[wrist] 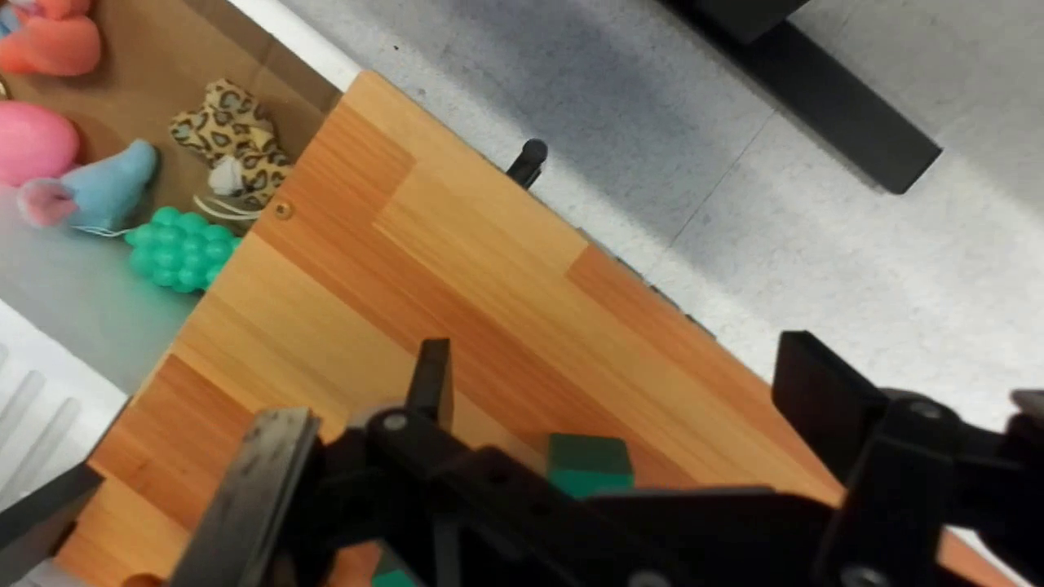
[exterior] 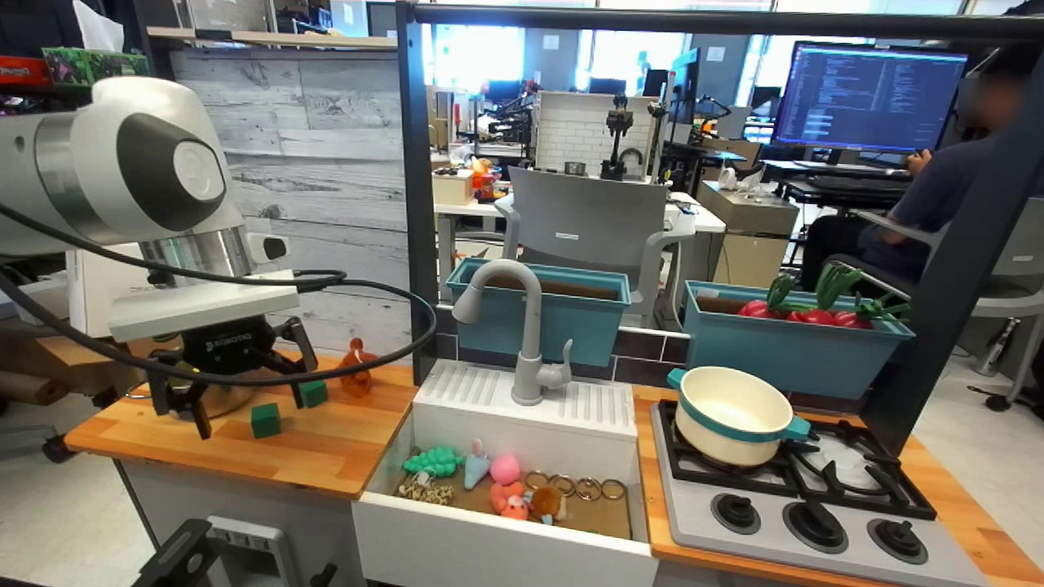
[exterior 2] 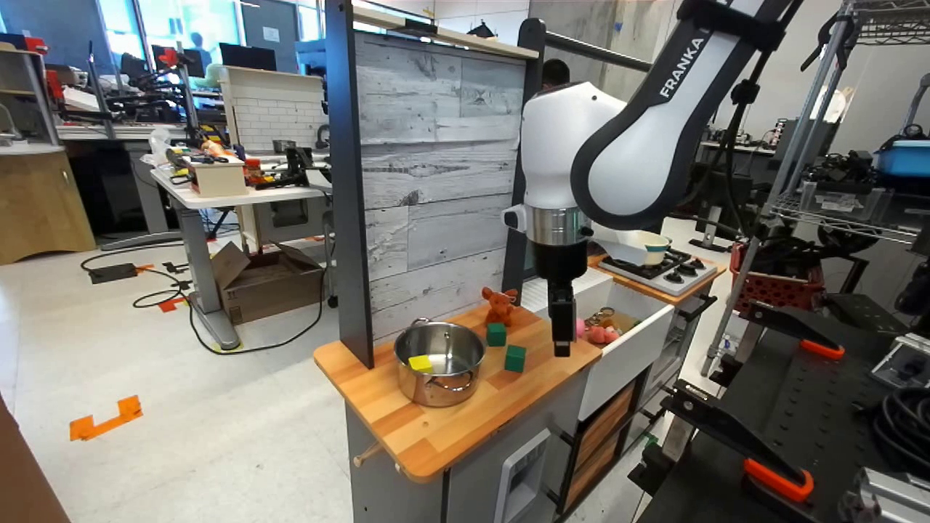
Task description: Pick up the green block at the front of the counter and put it in the sink
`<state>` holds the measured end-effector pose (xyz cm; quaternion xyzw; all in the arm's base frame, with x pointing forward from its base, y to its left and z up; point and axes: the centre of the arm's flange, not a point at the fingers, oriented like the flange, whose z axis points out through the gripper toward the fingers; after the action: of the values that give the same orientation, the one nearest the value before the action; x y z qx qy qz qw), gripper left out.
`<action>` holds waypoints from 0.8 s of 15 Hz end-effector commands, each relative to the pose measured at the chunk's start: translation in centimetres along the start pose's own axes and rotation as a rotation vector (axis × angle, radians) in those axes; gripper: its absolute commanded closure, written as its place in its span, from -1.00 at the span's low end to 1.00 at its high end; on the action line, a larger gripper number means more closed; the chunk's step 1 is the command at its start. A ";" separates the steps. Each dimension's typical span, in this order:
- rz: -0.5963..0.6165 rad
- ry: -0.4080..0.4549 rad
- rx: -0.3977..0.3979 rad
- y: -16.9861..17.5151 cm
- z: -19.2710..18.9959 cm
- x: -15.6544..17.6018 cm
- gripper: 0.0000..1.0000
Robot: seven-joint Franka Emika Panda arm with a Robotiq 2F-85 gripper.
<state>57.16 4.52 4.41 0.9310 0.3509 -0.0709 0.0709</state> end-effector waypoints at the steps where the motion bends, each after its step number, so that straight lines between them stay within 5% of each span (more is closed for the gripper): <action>1: -0.059 -0.068 0.039 0.4 1.8 -0.2 -1.00; 7: 0.046 -0.102 -0.053 2.5 2.2 3.1 -1.00; 12: 0.031 -0.110 -0.085 1.1 0.8 6.7 -1.00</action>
<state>61.28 5.99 2.84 0.9310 0.3326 -0.0957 0.1160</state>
